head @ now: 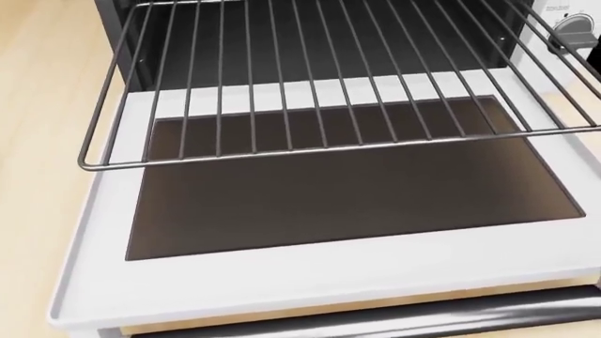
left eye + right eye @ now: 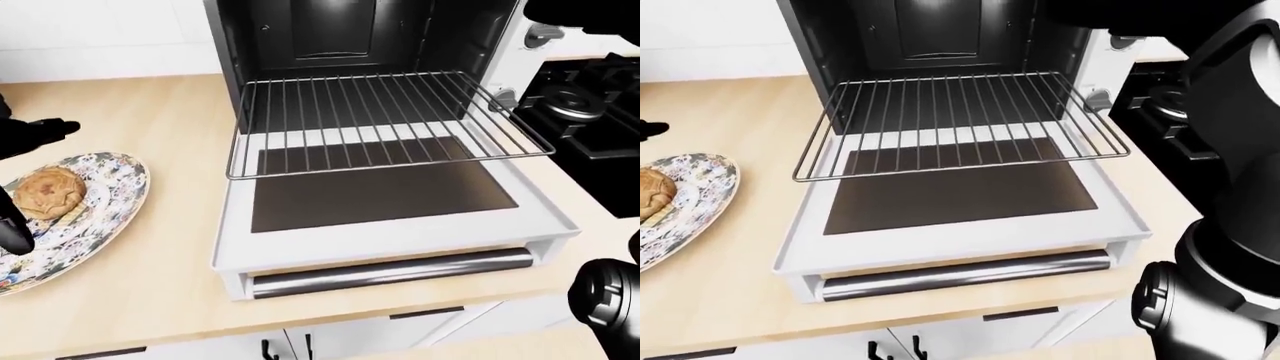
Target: Place the scone on the rack of the toaster oven.
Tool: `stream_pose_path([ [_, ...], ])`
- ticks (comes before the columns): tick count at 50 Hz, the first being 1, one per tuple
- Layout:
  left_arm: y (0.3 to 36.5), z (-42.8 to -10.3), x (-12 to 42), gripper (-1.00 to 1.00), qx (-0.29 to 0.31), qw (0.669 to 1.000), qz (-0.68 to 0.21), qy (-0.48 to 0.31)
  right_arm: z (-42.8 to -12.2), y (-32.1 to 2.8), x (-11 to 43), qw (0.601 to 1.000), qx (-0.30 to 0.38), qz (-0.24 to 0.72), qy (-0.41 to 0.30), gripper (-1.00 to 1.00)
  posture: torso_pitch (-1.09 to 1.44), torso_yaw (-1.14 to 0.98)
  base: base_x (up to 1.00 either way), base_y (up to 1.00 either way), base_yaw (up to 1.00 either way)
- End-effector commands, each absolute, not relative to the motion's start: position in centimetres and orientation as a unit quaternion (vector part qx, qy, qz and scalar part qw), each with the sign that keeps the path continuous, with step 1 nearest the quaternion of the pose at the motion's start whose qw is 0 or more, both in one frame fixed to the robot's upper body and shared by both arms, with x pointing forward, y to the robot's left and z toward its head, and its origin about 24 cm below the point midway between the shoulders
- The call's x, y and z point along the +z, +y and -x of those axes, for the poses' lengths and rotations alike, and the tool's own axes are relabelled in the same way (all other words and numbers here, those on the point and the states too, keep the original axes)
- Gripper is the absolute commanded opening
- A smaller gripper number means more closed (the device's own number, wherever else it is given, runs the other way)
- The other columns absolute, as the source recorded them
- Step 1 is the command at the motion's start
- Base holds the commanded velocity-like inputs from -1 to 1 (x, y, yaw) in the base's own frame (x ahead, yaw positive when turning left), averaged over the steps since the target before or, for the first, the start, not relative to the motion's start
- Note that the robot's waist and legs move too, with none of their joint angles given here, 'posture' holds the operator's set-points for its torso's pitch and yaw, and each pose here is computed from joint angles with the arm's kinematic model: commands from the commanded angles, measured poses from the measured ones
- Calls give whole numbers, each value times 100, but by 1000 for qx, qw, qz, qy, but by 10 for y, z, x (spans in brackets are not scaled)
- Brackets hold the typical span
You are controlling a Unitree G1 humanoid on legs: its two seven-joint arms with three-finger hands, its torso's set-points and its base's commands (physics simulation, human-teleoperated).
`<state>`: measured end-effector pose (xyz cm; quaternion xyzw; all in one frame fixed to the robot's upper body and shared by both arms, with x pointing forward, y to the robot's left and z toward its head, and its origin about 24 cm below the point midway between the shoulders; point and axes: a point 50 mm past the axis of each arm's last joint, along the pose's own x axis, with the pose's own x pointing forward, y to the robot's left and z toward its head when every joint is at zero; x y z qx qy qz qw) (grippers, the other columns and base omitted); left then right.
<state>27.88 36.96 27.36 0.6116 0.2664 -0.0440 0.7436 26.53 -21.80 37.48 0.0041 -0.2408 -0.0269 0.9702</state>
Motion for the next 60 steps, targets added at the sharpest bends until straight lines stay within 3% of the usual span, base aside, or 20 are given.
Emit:
stream_pose_path([
  [1, 368, -277, 295, 100, -3, 739, -633, 230, -256, -218, 388, 960, -28, -5, -279, 100, 0, 0, 0, 0, 0],
  [25, 360, -296, 275, 100, -9, 748, -618, 241, -257, -216, 385, 960, -24, -3, -278, 100, 0, 0, 0, 0, 0],
  [43, 370, -289, 275, 100, 2, 746, -620, 245, -257, -215, 385, 960, -22, -3, -278, 100, 0, 0, 0, 0, 0],
  [60, 356, -308, 267, 100, -5, 744, -629, 227, -257, -216, 385, 960, -23, -4, -279, 100, 0, 0, 0, 0, 0],
])
